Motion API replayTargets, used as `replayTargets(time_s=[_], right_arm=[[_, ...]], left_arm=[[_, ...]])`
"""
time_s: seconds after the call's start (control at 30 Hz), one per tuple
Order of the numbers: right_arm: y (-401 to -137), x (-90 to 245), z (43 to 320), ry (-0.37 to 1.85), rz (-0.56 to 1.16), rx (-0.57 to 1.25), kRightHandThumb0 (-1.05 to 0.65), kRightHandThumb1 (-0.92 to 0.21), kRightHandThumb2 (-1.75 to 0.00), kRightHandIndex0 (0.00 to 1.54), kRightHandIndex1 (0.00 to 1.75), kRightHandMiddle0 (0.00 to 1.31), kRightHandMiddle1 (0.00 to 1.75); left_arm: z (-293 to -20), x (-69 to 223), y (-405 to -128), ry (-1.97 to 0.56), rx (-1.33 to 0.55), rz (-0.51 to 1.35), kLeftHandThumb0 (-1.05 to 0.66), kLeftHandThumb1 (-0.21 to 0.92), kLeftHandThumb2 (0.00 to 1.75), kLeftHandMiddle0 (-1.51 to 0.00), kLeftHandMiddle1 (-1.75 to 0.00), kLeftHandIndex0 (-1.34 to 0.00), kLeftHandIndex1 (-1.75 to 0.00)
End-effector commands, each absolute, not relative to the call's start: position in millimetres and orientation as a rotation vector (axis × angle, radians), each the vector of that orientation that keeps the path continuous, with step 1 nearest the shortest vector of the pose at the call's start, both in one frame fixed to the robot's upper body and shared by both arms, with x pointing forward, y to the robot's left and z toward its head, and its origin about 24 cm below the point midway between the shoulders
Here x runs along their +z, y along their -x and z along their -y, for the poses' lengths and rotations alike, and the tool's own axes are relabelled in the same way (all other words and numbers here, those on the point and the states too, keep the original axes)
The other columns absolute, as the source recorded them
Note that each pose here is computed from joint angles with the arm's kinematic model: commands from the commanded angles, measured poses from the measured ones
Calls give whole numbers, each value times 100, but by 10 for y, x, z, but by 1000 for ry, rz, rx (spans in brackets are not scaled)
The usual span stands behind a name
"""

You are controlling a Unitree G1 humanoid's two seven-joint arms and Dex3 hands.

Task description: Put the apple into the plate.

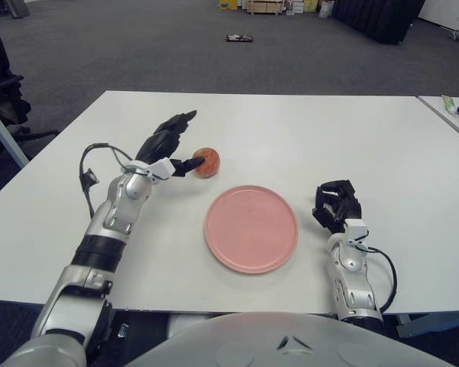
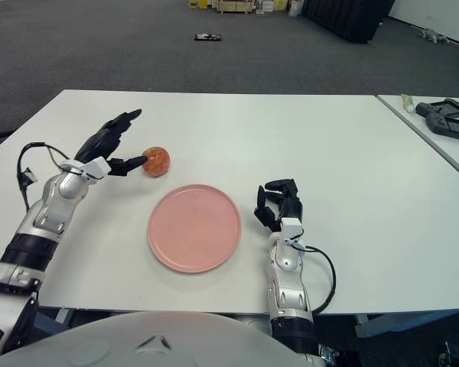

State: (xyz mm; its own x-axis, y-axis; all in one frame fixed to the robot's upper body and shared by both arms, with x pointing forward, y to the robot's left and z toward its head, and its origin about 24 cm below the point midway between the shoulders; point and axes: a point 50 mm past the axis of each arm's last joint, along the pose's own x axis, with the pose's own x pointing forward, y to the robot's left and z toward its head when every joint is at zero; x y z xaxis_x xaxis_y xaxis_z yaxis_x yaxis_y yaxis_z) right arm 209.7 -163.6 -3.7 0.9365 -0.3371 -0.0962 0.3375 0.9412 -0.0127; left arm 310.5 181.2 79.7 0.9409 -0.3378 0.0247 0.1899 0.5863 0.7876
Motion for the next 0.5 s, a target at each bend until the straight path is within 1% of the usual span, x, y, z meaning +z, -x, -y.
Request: replayTargets(time_s=[0.0, 0.13, 0.23, 0.37, 0.47], right_arm=[[-2132, 33, 1647, -22, -58, -343, -38, -70, -84, 56, 134, 33, 175], [-2127, 35, 1651, -27, -60, -341, -38, -70, -84, 55, 134, 32, 175], [-2120, 31, 1655, -33, -70, -350, -38, -70, -83, 54, 133, 32, 175], [-2115, 38, 1655, -39, -66, -356, -38, -70, -83, 55, 133, 32, 175], [-2113, 45, 1654, -40, -63, -362, -38, -70, -83, 55, 133, 32, 175]], left_arm=[[-1808, 766, -3200, -927, -364, 151, -93, 49, 75, 0, 0, 0, -9], [-1792, 712, -3245, -938, -405, 127, -91, 46, 79, 0, 0, 0, -9], [-1764, 618, -3285, -977, -458, 93, -92, 45, 81, 0, 0, 0, -4], [-1752, 570, -3305, -1003, -492, 81, -93, 46, 82, 0, 0, 0, -1], [-1740, 532, -3317, -1018, -512, 65, -95, 49, 79, 0, 0, 0, 0]])
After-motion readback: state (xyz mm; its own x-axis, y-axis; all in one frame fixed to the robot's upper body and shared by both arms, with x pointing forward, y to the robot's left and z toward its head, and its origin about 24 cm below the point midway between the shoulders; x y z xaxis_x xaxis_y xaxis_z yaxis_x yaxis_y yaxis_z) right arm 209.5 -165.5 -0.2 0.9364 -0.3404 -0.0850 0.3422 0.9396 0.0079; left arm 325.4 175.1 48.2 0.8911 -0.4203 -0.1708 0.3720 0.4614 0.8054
